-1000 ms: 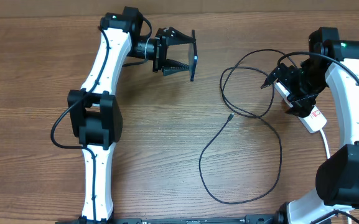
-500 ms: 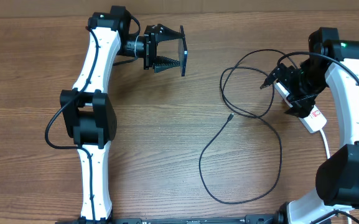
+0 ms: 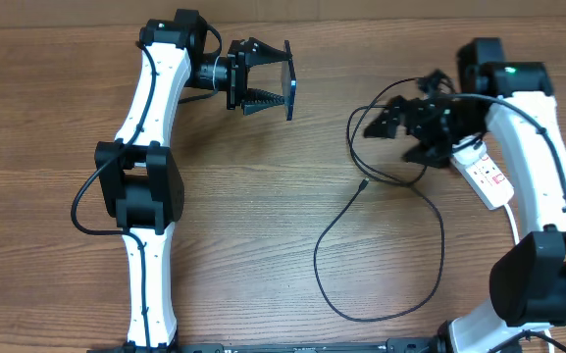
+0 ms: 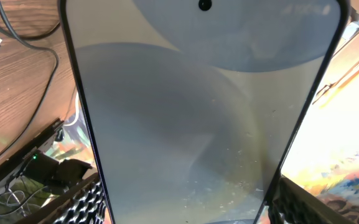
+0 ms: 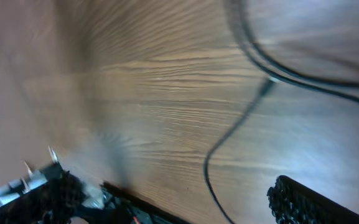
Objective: Plug charger to phone and switch on socket
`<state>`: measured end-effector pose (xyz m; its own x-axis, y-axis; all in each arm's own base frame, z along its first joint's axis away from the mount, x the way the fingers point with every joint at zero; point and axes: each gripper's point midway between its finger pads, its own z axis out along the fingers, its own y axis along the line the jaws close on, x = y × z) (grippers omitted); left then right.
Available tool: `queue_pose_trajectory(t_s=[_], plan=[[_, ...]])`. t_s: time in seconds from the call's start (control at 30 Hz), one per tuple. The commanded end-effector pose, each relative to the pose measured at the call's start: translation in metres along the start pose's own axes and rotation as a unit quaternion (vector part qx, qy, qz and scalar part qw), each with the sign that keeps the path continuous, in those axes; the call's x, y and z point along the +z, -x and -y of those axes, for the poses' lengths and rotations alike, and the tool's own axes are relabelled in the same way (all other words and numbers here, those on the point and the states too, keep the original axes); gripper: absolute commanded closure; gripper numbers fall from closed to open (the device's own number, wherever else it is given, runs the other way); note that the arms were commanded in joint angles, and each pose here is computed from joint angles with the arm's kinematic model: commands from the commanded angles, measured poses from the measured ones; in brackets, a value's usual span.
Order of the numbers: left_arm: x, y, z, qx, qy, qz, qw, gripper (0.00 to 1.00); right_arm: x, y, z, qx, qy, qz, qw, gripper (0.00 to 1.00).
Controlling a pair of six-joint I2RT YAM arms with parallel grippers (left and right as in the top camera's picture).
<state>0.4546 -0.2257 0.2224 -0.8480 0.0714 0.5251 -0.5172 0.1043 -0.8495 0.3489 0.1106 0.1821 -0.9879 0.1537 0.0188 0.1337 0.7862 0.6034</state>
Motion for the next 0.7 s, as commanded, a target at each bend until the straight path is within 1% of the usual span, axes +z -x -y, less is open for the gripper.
queue_pose_trajectory(t_s=[0.0,0.07,0.13,0.37,0.57,0.67], plan=[[-0.003,-0.007,0.016,0.014,-0.029,-0.014,0.999,0.29,0.003,0.0,-0.027,-0.059,0.028,0.004,0.998,0.0],[-0.003,-0.007,0.016,0.013,-0.029,-0.014,0.999,0.29,0.005,0.004,-0.035,-0.074,0.042,0.012,0.996,0.0],[-0.004,-0.008,0.016,0.008,-0.029,-0.014,0.999,0.29,0.006,0.008,-0.036,-0.083,0.036,0.02,0.996,0.0],[-0.007,-0.008,0.016,0.001,-0.031,-0.011,0.999,0.29,0.007,0.016,-0.008,-0.08,-0.048,0.038,0.995,0.0],[-0.009,-0.007,0.016,0.002,-0.032,-0.009,0.999,0.29,0.007,0.016,-0.009,-0.065,-0.046,0.038,0.996,0.0],[-0.009,-0.007,0.016,0.002,-0.032,-0.009,0.999,0.29,0.009,0.009,-0.014,-0.067,-0.033,0.025,0.997,0.0]])
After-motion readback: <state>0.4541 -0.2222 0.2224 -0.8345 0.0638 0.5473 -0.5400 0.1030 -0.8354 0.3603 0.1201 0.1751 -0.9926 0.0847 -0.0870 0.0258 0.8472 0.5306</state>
